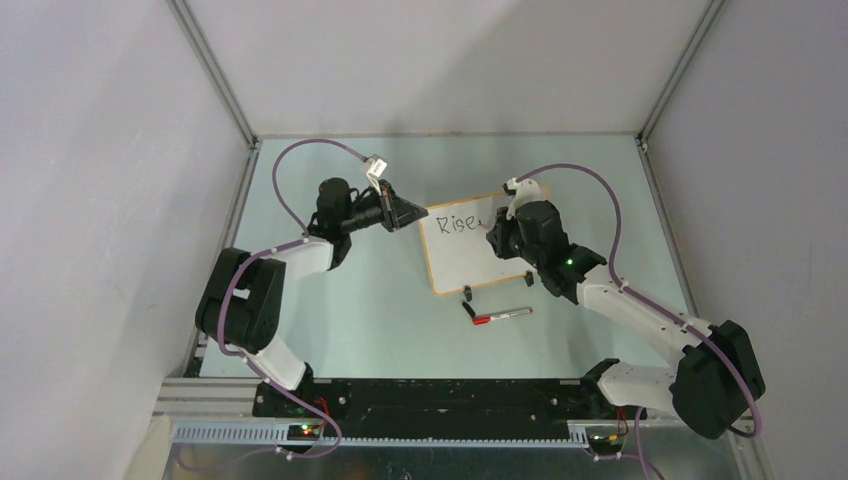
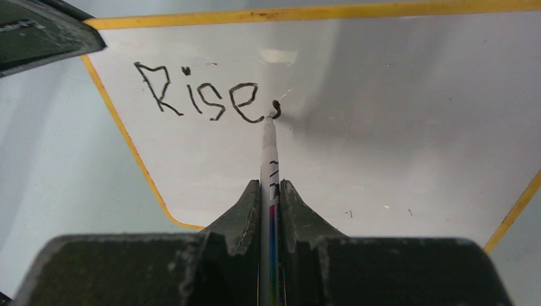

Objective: Write a sentence on the whiteboard

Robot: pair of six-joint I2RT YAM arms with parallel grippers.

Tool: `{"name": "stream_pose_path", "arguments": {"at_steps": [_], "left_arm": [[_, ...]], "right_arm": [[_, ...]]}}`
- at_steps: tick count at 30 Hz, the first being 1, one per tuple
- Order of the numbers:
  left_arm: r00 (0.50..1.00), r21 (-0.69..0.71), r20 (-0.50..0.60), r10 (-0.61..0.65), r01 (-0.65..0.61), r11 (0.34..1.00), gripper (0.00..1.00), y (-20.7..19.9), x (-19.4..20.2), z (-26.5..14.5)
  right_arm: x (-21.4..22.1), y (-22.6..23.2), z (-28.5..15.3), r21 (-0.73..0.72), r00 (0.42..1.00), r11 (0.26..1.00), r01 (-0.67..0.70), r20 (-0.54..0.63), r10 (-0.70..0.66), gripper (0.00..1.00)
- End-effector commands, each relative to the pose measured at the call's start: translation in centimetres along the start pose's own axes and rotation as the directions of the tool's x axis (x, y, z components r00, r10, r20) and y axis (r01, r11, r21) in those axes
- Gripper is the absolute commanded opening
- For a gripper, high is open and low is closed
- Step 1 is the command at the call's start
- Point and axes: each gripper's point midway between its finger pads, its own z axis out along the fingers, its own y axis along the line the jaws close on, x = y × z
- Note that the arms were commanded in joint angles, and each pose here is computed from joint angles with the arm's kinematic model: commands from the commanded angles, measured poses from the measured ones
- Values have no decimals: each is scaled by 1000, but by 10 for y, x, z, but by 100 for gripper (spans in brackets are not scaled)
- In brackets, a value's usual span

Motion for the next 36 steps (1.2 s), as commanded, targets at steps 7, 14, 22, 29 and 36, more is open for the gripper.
{"name": "stream_pose_path", "arguments": {"at_steps": [7, 14, 22, 29, 36], "left_arm": [[998, 19, 50, 44, -45, 999, 4, -3, -19, -8], [999, 38, 20, 27, -28, 999, 3, -3, -17, -13], [1000, 73, -20, -6, 8, 997, 3, -4, -14, -11], [997, 91, -72, -29, 35, 995, 0, -1, -8, -7], [996, 65, -84, -14, 19, 998, 1, 5, -8, -6]], "right_arm": [[-46, 9, -31, -68, 986, 998, -13, 167, 24, 0], [-62, -1, -43, -31, 968, 999, -44, 247, 50, 0], [-84, -29, -62, 69, 927, 990, -121, 365, 88, 0], [-90, -30, -70, 33, 913, 990, -136, 393, 113, 0], [-105, -15, -75, -40, 907, 993, -112, 405, 118, 0]]}}
